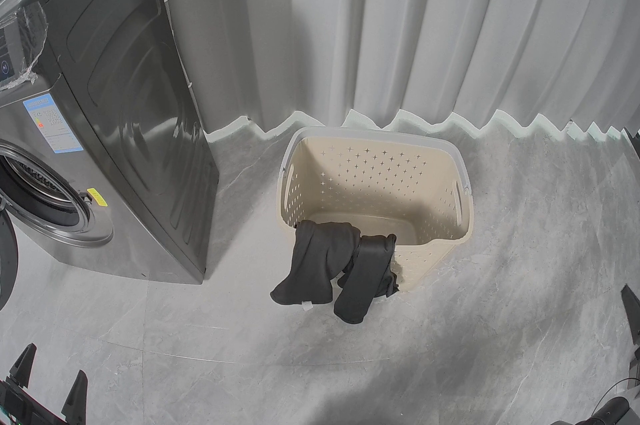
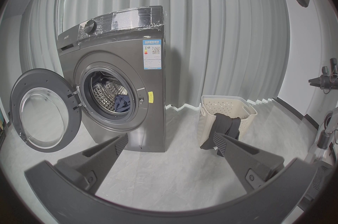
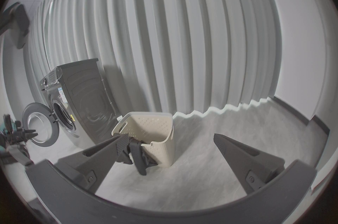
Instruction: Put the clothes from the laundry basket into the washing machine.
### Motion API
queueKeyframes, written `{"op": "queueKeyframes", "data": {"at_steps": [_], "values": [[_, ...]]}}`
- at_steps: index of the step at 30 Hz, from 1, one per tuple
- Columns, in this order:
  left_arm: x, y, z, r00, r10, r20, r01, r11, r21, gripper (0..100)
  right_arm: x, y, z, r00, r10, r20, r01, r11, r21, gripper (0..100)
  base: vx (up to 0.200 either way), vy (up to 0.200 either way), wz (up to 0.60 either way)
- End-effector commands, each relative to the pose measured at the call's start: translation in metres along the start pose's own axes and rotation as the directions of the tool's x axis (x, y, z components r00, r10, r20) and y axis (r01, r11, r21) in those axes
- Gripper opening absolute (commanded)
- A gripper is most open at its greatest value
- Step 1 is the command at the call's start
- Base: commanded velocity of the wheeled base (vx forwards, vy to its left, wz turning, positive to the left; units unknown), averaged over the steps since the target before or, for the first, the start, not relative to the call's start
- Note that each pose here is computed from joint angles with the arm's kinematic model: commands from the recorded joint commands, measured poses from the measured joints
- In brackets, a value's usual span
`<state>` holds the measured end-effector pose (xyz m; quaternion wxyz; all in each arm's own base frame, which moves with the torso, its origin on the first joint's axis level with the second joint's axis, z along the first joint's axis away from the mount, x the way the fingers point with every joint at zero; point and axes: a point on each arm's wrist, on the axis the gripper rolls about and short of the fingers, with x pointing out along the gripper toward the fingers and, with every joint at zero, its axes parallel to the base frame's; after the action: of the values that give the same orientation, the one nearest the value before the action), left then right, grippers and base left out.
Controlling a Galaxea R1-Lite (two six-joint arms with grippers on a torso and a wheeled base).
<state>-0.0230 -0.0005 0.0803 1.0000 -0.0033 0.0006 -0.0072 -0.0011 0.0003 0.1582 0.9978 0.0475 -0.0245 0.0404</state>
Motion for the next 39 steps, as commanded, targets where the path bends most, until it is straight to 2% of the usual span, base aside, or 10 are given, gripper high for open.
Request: {"op": "queueKeyframes", "data": {"at_steps": [1, 4, 10, 16, 20, 25, 31, 35, 37, 39], "values": [[0.000, 0.000, -0.004, 1.000, -0.001, 0.000, 0.001, 1.000, -0.007, 100, 0.078, 0.010, 0.000, 0.930, 0.127, -0.344, -0.083, 0.987, 0.141, 100, 0.000, 0.000, 0.00], [0.000, 0.000, -0.004, 1.000, -0.001, 0.000, 0.001, 1.000, -0.006, 100, 0.100, 0.015, -0.011, 0.897, 0.146, -0.417, -0.092, 0.985, 0.146, 100, 0.000, 0.000, 0.00], [0.000, 0.000, -0.004, 1.000, -0.001, 0.000, 0.001, 1.000, -0.003, 100, 0.135, 0.025, -0.025, 0.848, 0.170, -0.502, -0.112, 0.983, 0.144, 100, 0.000, 0.000, 0.00], [0.000, 0.000, -0.004, 1.000, -0.001, 0.000, 0.001, 1.000, -0.006, 100, 0.165, 0.035, -0.043, 0.819, 0.182, -0.544, -0.123, 0.982, 0.143, 100, 0.000, 0.000, 0.00], [0.000, 0.000, -0.004, 1.000, -0.001, 0.000, 0.001, 1.000, -0.006, 100, 0.177, 0.042, -0.053, 0.808, 0.190, -0.558, -0.118, 0.979, 0.164, 100, 0.000, 0.000, 0.00], [0.000, 0.000, -0.004, 1.000, -0.001, 0.000, 0.001, 1.000, -0.004, 100, 0.190, 0.051, -0.064, 0.800, 0.180, -0.572, -0.115, 0.982, 0.148, 100, 0.000, 0.000, 0.00], [0.000, 0.000, -0.004, 1.000, -0.001, 0.001, 0.001, 1.000, -0.006, 100, 0.201, 0.058, -0.072, 0.812, 0.188, -0.552, -0.125, 0.981, 0.151, 100, 0.000, 0.000, 0.00], [0.000, 0.000, -0.004, 1.000, -0.001, 0.001, 0.001, 1.000, -0.003, 100, 0.201, 0.064, -0.072, 0.811, 0.211, -0.546, -0.142, 0.976, 0.166, 100, 0.000, 0.000, 0.00], [0.000, 0.000, -0.004, 1.000, -0.001, 0.001, 0.001, 1.000, 0.000, 100, 0.202, 0.066, -0.073, 0.808, 0.215, -0.549, -0.147, 0.975, 0.166, 100, 0.000, 0.000, 0.00], [0.000, 0.000, -0.004, 1.000, -0.001, 0.001, 0.001, 1.000, 0.000, 100, 0.207, 0.070, -0.078, 0.796, 0.221, -0.564, -0.153, 0.974, 0.166, 100, 0.000, 0.000, 0.00]]}}
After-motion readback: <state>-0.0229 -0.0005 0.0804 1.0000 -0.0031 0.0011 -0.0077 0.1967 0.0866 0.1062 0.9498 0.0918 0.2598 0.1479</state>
